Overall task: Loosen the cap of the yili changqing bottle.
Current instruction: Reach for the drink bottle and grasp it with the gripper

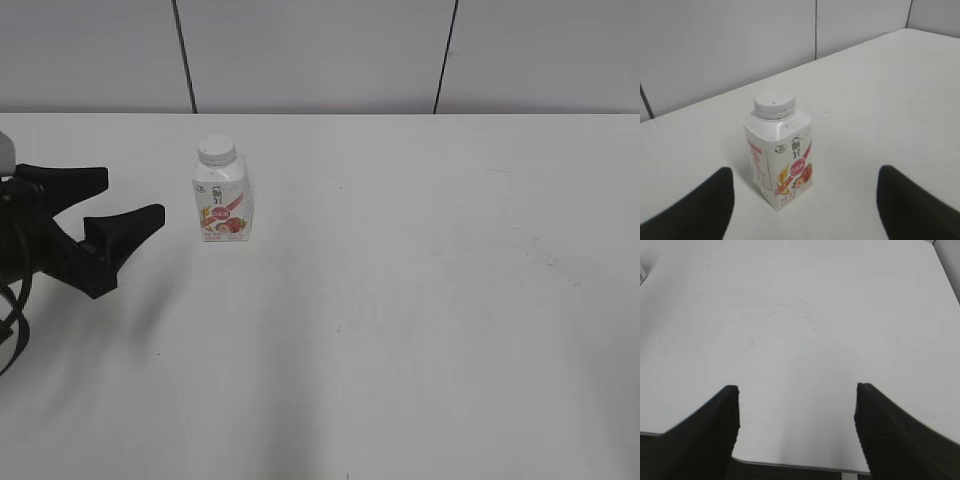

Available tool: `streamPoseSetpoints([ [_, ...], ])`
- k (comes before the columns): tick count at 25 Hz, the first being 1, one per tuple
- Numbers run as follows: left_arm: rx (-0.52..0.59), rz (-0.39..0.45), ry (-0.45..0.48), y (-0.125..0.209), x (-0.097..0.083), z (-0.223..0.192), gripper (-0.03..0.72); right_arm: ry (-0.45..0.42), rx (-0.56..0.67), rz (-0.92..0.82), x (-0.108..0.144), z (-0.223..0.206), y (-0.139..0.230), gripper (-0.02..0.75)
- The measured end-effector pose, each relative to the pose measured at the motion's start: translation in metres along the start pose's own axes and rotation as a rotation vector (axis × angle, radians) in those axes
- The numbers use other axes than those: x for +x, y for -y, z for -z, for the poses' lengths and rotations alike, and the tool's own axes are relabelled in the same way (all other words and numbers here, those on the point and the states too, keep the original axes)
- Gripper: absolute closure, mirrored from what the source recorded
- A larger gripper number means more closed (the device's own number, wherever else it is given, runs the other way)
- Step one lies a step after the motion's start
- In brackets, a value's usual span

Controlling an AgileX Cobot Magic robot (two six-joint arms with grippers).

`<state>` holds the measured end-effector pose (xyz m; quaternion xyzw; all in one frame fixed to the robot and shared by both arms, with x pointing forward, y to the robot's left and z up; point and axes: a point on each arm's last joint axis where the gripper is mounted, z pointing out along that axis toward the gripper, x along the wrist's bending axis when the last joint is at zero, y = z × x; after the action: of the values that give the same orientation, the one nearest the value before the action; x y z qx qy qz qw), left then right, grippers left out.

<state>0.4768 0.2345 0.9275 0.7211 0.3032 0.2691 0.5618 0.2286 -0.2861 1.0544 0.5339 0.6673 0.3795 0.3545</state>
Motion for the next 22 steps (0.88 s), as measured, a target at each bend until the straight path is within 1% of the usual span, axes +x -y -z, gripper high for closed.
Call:
streamPoseSetpoints([
  [5,0.023,0.005,0.064,0.014,0.012,-0.004,0.151,0.0,0.0,0.0,0.0,0.0,0.0,0.169],
  [9,0.013,0.008,0.109,0.013,0.023,-0.017,0.151,0.0,0.0,0.0,0.0,0.0,0.0,0.169],
  [12,0.011,0.015,0.159,0.012,0.035,-0.03,0.111,0.0,0.0,0.0,0.0,0.0,0.0,0.169],
  [15,0.015,0.004,0.202,0.014,0.046,-0.043,0.078,0.0,0.0,0.0,0.0,0.0,0.0,0.169],
  [19,0.022,-0.026,0.266,0.018,0.06,-0.062,0.07,0.0,0.0,0.0,0.0,0.0,0.0,0.169],
  [22,0.038,-0.013,0.317,0.022,0.071,-0.077,0.07,0.0,0.0,0.0,0.0,0.0,0.0,0.169],
])
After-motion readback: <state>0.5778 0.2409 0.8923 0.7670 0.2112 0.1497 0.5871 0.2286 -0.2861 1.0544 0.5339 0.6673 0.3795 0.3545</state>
